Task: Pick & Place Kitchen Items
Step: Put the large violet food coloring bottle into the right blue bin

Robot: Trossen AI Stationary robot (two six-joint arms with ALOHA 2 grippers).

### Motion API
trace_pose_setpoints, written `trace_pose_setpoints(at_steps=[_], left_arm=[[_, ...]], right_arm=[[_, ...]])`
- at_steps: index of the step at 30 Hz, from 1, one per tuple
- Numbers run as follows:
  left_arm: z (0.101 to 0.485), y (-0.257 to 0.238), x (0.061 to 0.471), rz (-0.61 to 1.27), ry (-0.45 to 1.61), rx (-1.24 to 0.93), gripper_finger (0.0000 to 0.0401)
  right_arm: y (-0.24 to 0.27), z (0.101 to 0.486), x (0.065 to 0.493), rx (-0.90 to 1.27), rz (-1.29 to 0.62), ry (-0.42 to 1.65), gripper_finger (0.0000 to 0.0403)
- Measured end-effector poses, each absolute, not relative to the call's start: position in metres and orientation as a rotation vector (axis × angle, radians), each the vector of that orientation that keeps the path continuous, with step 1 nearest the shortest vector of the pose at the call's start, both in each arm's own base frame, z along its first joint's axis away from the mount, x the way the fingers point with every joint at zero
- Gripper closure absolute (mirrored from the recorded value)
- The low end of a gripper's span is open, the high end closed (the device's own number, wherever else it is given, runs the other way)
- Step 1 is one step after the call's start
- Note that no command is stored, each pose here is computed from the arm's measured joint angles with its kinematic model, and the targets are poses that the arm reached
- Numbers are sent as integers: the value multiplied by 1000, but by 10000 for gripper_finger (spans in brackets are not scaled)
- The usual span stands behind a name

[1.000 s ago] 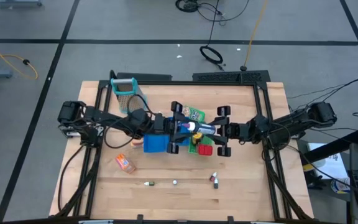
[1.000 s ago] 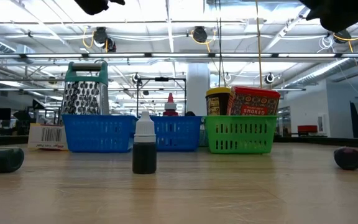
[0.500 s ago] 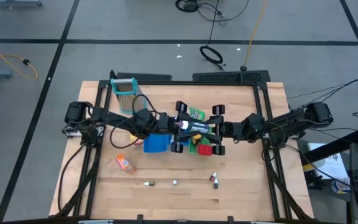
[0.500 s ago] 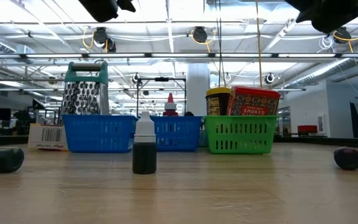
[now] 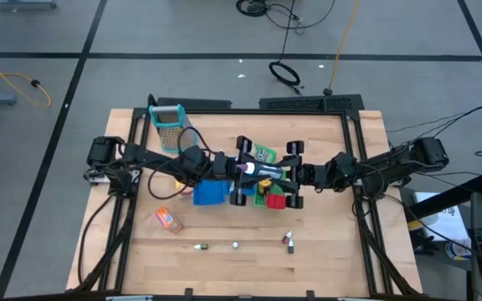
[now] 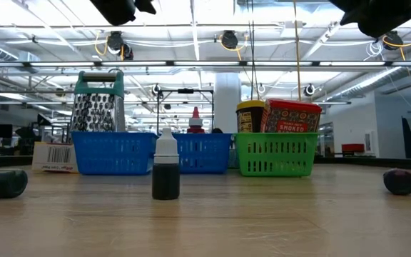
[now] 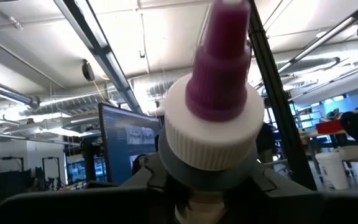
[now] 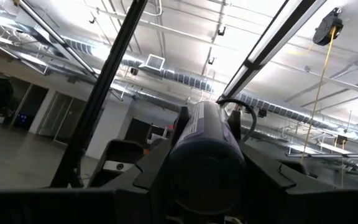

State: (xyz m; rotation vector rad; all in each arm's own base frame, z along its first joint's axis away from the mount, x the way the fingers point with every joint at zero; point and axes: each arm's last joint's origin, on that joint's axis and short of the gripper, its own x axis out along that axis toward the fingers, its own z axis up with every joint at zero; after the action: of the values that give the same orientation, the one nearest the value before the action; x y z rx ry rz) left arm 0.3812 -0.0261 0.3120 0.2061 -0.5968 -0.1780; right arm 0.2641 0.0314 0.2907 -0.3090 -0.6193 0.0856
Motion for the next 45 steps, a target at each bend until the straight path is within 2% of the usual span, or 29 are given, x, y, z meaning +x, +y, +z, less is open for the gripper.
trace_pose_setpoints(at_steps=[6,12,17,28,33,40,45], left_arm=[[312,-27,381,-192,-596,213,312],[311,-27,382,-181,-583,198,312],[305,-25,385,-187,-511,165,312],[299,-18,375,-55,-81,120,312],[281,-16,374,18,118,91,312],[258,-11,372,115,257,78,312],[232,0,362,186,332,-9,312]], right_arm=[[32,290,265,-317,84,-599,261],[26,285,259,-272,-61,-457,174],[21,284,247,-253,-193,-352,145],[11,268,203,-200,-354,-277,165],[10,267,197,-178,-348,-280,178],[11,265,198,-162,-337,-261,195],[11,264,198,-159,-334,-260,198]])
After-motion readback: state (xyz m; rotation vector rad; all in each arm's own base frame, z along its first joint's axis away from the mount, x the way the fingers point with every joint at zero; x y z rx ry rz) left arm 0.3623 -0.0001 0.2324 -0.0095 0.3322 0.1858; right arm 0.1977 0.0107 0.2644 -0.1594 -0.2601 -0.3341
